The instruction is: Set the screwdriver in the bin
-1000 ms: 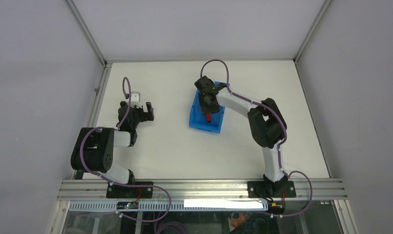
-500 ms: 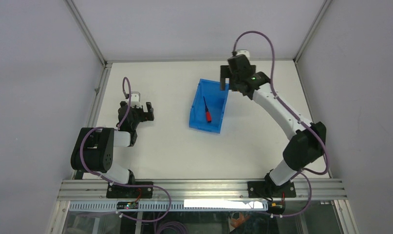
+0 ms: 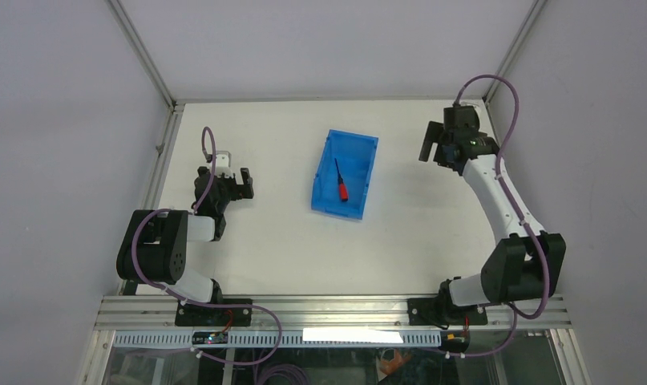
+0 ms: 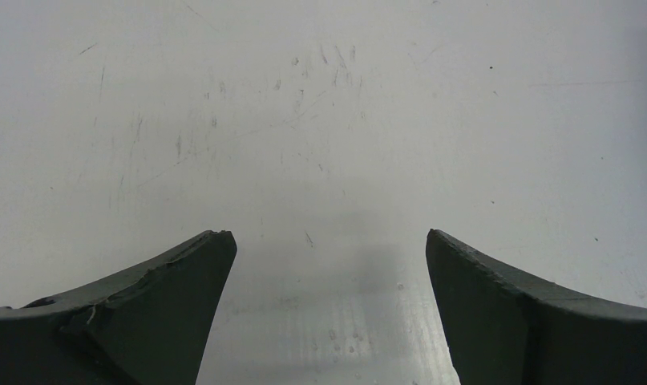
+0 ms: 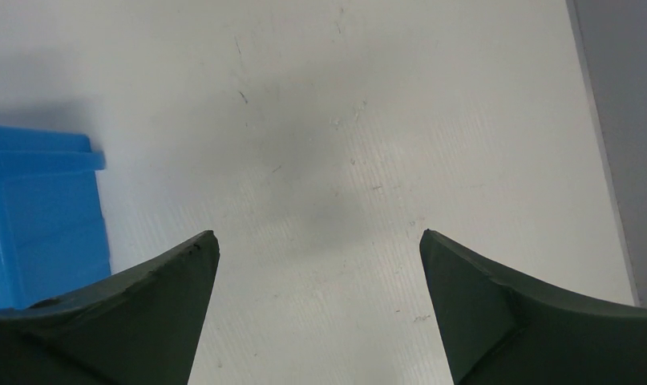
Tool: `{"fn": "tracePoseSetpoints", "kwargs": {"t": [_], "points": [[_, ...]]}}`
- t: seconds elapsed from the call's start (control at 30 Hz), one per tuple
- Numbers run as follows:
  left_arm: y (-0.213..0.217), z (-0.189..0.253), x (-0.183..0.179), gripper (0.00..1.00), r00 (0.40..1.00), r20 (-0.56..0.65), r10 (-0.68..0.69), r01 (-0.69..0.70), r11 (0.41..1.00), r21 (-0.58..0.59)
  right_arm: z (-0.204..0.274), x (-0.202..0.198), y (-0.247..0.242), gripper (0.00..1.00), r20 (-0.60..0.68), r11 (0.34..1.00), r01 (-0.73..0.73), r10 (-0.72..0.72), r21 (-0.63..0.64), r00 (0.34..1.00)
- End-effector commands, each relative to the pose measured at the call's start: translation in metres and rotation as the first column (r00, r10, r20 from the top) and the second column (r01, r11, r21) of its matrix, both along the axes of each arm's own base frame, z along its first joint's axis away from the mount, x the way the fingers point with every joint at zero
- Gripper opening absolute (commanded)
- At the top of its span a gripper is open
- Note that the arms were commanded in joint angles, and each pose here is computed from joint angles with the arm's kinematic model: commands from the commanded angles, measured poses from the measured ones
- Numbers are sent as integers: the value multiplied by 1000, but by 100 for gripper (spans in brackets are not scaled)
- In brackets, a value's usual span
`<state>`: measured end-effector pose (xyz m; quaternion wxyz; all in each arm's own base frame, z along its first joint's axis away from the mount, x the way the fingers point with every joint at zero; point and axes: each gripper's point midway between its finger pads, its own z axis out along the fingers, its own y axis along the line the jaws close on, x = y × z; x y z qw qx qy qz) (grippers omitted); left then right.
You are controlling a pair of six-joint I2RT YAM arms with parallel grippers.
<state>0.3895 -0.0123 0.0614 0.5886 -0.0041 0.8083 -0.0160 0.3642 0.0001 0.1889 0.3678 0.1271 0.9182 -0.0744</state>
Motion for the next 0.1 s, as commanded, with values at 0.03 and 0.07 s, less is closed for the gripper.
{"fn": "tracePoseSetpoints", "kwargs": {"t": [0.03,0.07], "points": [[-4,18,4,99,998,58,-5,7,1000,-22,9,-8,0,99,69,999,-30,30,11,997],[-3,18,4,99,998,58,-5,6,1000,-22,11,-8,0,99,80,999,-33,32,11,996]]}}
